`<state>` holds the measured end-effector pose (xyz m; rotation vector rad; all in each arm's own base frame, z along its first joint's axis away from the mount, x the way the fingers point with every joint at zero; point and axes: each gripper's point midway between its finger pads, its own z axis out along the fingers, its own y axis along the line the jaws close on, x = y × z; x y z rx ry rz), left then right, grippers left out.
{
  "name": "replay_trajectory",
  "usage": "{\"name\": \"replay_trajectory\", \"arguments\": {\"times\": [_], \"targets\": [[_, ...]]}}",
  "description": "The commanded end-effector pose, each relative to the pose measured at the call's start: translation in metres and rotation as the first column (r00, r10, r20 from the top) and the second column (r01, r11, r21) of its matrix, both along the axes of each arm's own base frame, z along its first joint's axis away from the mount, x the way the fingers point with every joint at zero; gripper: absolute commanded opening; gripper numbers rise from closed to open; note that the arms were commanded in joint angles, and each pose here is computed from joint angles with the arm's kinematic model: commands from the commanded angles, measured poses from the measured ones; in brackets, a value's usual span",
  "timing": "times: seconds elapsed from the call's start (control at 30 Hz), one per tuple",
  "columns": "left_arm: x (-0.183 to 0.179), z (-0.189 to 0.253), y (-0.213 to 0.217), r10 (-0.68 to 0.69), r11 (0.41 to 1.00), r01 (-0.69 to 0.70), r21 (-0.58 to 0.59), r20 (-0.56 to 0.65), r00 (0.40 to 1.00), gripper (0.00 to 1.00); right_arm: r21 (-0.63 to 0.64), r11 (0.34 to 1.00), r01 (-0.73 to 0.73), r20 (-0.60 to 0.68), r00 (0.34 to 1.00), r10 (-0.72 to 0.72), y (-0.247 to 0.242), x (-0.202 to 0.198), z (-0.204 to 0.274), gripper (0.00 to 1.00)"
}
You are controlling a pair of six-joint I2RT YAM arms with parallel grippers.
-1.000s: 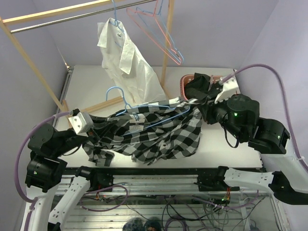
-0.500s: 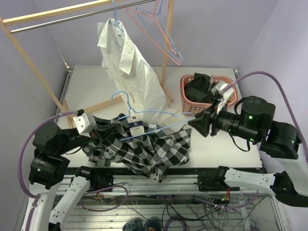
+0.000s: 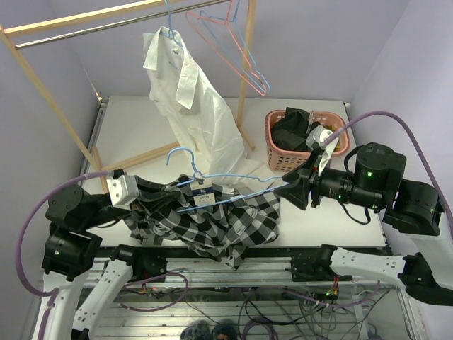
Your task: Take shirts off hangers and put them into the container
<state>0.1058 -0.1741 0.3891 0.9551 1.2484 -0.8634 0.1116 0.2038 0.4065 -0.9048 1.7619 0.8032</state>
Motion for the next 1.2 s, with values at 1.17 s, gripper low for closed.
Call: {"name": "replay_trajectory", "arguments": {"times": [1.17], "targets": [[-0.033,0.027,-0.007,-0.138,0.987,0.144,-0.072,0.081,0.987,0.07,0.000,0.981,-0.196,-0.027,0.980,0.196,0.019,-0.025,-0.011,0.30]]}}
